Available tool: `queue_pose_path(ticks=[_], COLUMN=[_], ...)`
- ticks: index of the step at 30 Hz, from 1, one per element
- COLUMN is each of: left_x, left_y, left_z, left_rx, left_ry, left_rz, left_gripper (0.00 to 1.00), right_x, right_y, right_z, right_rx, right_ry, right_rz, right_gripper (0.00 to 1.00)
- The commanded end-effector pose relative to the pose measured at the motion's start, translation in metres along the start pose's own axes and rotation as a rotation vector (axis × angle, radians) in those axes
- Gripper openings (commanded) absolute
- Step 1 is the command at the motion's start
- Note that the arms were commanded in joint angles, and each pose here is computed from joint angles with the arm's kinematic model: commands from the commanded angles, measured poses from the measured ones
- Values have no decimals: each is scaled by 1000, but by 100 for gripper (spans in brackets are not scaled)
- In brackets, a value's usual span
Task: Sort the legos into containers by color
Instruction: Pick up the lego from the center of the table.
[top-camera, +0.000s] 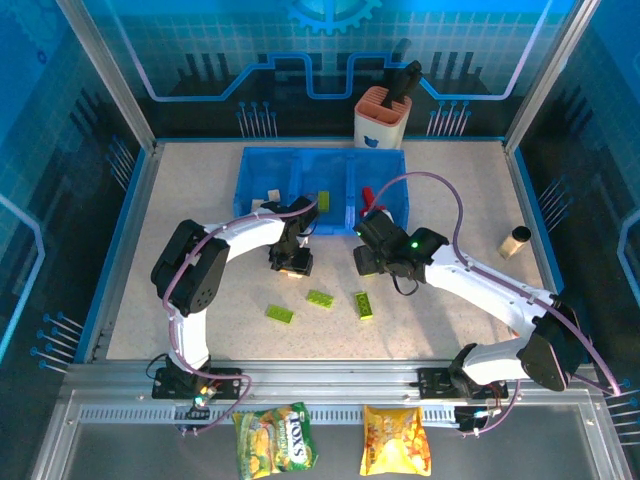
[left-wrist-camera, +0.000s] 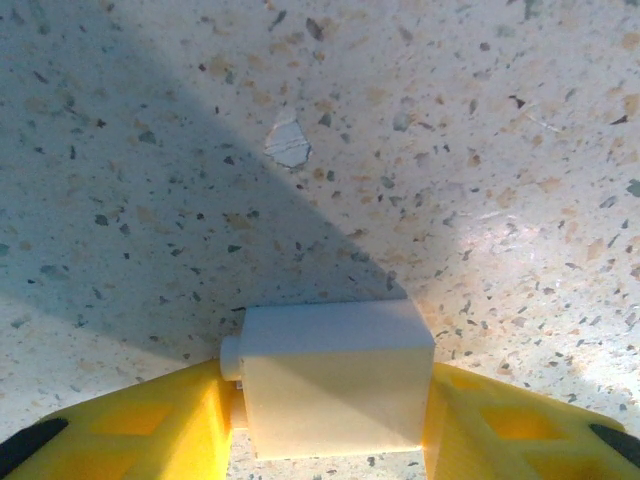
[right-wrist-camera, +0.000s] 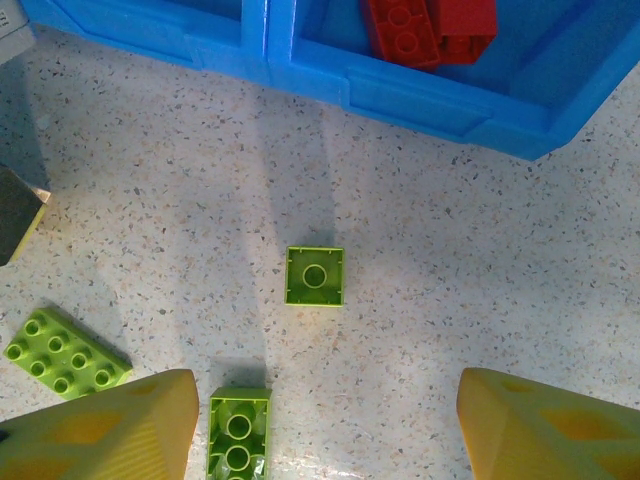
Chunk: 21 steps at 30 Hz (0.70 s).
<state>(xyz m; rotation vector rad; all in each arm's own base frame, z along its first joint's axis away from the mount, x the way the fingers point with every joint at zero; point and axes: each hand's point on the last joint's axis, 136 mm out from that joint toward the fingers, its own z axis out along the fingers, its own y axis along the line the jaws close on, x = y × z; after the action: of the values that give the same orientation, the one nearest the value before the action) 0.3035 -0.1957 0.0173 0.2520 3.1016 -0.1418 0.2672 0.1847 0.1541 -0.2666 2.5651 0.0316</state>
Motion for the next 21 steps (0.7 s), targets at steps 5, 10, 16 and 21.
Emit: queue_pose_path(ticks=[5, 10, 16, 21], left_x=[-8, -14, -21, -28], left_y=[0, 4, 16, 32], left_z=[-29, -46, -64, -75], left_rx=[-20, -36, -31, -26], left_ry=[-62, -96, -131, -154], left_rz=[-7, -4, -26, -55], left_gripper=[49, 49, 49, 49], right_x=[1, 0, 1, 1], right_y=[-7, -6, -7, -8], right_z=[-2, -2, -4, -4], right_rx=[15, 14, 15, 18], right_ry=[7, 6, 9, 7], right_rz=[14, 16, 16, 15], right_gripper=[70, 70, 70, 70])
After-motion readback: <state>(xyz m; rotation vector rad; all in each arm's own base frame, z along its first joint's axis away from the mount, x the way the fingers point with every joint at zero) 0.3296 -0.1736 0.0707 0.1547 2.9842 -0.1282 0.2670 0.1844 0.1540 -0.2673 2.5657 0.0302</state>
